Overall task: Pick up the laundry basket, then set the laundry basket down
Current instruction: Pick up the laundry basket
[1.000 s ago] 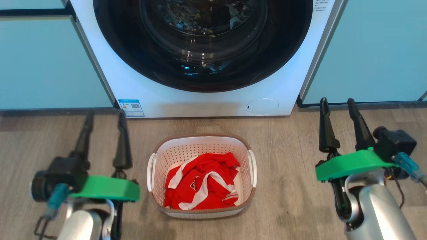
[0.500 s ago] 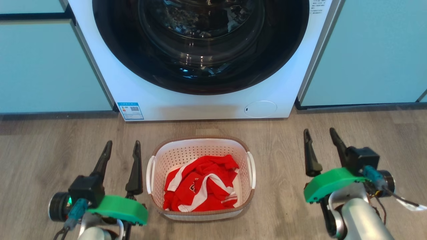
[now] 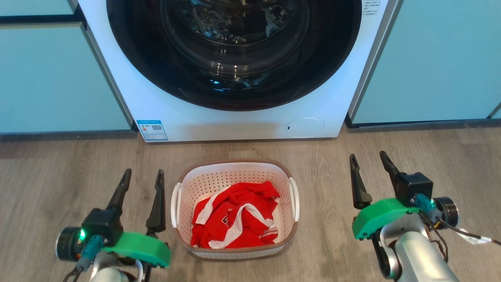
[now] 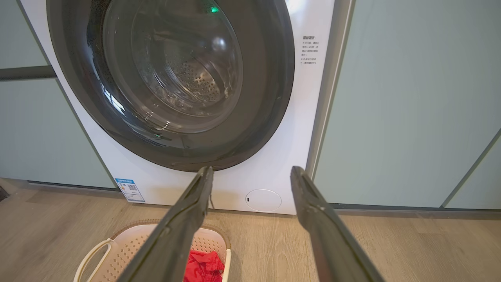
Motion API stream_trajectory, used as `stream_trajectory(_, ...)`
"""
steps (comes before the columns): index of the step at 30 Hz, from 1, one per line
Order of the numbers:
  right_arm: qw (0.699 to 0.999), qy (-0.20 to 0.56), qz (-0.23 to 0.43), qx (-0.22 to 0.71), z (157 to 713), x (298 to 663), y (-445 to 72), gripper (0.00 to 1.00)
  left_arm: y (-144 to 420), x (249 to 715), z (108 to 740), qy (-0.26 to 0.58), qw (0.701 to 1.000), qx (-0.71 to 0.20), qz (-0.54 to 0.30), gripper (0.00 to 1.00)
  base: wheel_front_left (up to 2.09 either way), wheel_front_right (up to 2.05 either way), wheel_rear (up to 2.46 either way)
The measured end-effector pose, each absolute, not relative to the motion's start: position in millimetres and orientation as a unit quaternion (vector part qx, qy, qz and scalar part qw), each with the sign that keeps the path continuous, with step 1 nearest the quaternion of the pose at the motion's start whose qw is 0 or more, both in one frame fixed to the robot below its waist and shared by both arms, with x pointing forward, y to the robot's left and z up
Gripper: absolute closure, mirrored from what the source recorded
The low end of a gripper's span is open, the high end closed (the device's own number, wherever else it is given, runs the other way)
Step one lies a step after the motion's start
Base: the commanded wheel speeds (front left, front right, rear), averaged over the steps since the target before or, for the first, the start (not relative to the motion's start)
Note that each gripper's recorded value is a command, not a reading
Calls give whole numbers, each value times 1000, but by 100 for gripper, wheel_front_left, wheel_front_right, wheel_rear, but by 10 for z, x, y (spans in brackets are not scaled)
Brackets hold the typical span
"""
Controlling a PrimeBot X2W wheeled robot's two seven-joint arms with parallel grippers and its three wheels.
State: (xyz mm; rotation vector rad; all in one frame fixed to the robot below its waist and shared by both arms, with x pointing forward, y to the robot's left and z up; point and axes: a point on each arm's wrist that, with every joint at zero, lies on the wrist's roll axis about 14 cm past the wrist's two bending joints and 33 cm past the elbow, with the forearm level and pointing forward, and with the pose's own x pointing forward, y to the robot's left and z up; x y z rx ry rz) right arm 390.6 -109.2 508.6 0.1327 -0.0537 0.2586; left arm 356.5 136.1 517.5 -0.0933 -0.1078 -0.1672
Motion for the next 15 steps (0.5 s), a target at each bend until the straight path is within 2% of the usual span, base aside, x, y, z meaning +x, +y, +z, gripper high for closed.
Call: stream_trajectory(15, 989, -28, 128, 65, 5096, 3892, -1099, 0, 1372, 3560, 5088, -41, 995, -42, -86, 0, 0, 0, 0)
